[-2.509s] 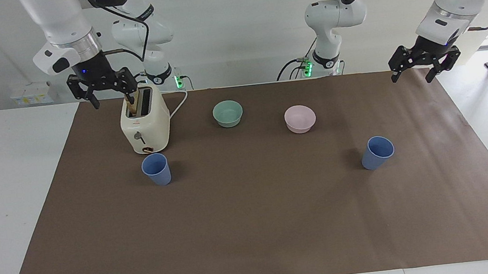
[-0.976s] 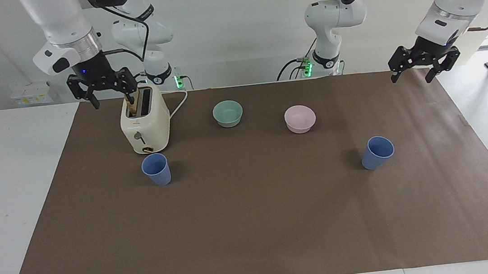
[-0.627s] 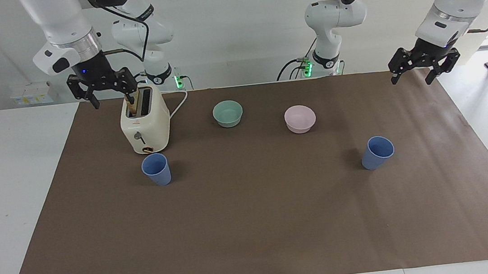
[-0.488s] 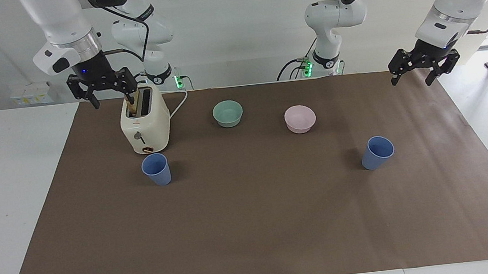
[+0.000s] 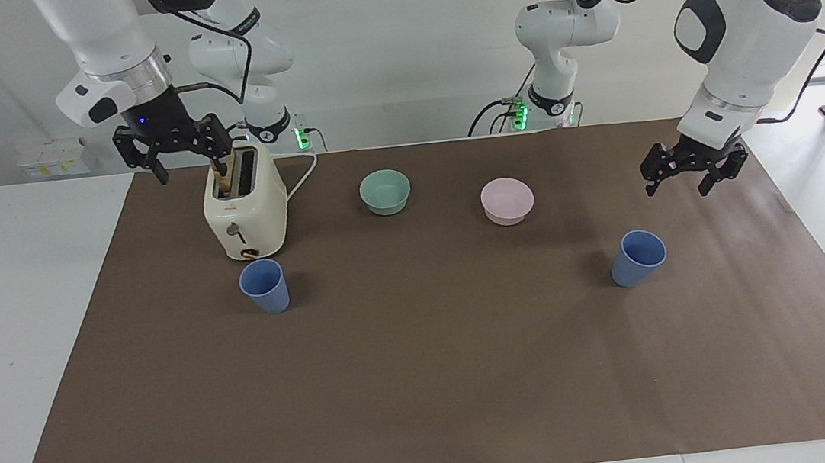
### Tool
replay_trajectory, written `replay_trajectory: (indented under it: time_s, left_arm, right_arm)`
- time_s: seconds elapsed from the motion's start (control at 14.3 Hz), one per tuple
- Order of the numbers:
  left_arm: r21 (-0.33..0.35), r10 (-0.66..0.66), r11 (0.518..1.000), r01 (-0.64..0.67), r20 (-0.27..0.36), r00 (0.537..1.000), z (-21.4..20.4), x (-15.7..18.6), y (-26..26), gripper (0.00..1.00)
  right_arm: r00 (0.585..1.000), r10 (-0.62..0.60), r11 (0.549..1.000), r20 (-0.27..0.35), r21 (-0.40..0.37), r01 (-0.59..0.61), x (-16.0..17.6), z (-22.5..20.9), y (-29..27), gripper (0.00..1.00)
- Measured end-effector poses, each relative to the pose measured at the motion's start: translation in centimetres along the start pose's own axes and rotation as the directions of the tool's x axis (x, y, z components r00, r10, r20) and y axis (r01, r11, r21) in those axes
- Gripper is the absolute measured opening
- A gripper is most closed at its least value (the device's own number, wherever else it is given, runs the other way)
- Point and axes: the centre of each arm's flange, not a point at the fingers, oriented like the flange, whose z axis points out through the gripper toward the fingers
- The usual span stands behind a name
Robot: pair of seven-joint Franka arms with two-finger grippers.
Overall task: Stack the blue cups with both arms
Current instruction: 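Reach the left gripper to the nearby blue cup and grasp it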
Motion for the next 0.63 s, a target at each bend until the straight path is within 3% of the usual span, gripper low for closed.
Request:
replay_trajectory:
  time_s: [0.63]
  left_arm:
    - [0.017, -0.007, 1.0, 0.008, -0.035, 0.999, 7.5, 2.0, -0.5, 1.0]
  right_arm:
    - [1.0, 0.0, 1.0, 0.0, 0.0, 0.0, 0.0, 0.0, 0.0, 1.0]
